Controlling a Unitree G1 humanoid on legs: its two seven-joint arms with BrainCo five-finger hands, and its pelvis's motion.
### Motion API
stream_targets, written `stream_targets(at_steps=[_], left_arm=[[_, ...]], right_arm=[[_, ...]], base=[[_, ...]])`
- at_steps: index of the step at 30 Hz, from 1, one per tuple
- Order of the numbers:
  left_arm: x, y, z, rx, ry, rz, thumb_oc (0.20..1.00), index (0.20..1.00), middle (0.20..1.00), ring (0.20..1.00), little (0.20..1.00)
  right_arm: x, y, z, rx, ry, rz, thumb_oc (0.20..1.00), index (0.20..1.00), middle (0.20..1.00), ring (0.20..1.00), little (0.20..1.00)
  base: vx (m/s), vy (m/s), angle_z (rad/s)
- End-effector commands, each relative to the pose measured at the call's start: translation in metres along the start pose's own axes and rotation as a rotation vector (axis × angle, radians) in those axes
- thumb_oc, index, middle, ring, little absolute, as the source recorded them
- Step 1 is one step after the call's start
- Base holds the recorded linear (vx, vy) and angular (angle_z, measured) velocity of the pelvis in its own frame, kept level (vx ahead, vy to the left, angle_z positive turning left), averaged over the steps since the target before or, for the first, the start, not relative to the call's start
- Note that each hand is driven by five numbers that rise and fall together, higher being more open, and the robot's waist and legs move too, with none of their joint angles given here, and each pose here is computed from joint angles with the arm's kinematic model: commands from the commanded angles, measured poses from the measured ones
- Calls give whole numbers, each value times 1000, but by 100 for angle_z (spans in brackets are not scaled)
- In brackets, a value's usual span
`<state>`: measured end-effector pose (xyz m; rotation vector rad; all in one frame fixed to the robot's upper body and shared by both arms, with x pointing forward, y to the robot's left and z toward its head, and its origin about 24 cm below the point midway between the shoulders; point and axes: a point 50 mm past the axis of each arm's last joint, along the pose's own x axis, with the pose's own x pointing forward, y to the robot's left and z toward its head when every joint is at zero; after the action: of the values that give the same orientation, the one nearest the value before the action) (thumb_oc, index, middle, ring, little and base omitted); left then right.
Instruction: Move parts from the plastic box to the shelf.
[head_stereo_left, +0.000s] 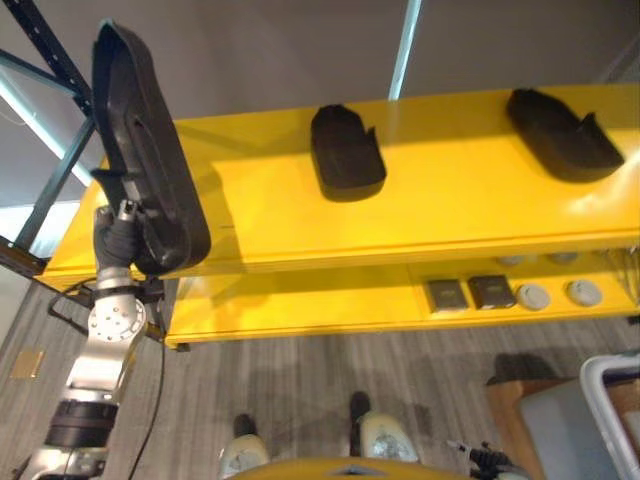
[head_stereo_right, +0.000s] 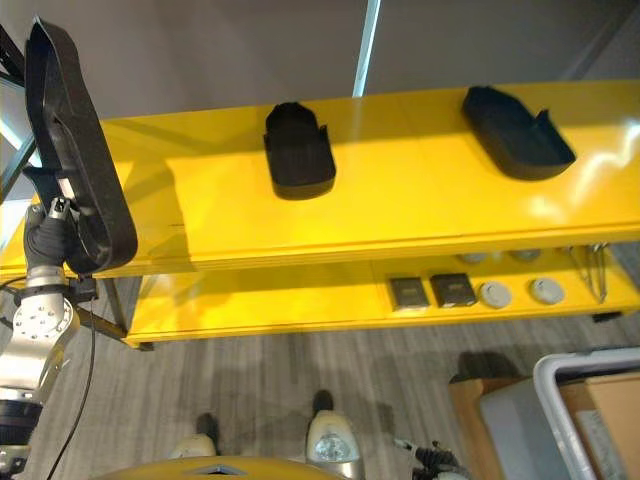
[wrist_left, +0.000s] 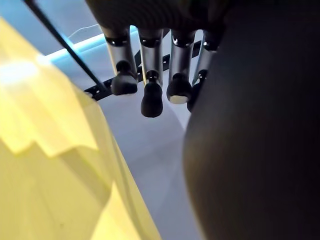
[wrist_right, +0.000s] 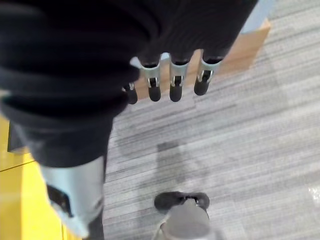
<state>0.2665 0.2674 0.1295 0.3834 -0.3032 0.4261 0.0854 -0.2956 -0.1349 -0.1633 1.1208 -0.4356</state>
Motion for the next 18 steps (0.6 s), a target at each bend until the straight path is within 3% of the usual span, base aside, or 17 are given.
stream_targets(at_steps=[1,10,11,18], left_arm=[[8,25,25,67,-146,43,200,200,200,200,200],[26,25,30,199,-134,8,200,200,200,200,200],[44,25,29,246,-64,10,200,200,200,200,200],[83,49,4,353,203,100,200,200,200,200,200]], right_arm=[[-6,14,-16,-31,11,35,1000,1000,1000,1000,1000],[-6,21,-5,-120,-28,66,1000,1000,1000,1000,1000],[-5,11,-1,-131,-24,43,1000,1000,1000,1000,1000],[-5,-11,-4,-183,7,32,1000,1000,1000,1000,1000]], base=[[48,76,-51],[22,-3,-25],[17,29,-3],[29,20,-9]])
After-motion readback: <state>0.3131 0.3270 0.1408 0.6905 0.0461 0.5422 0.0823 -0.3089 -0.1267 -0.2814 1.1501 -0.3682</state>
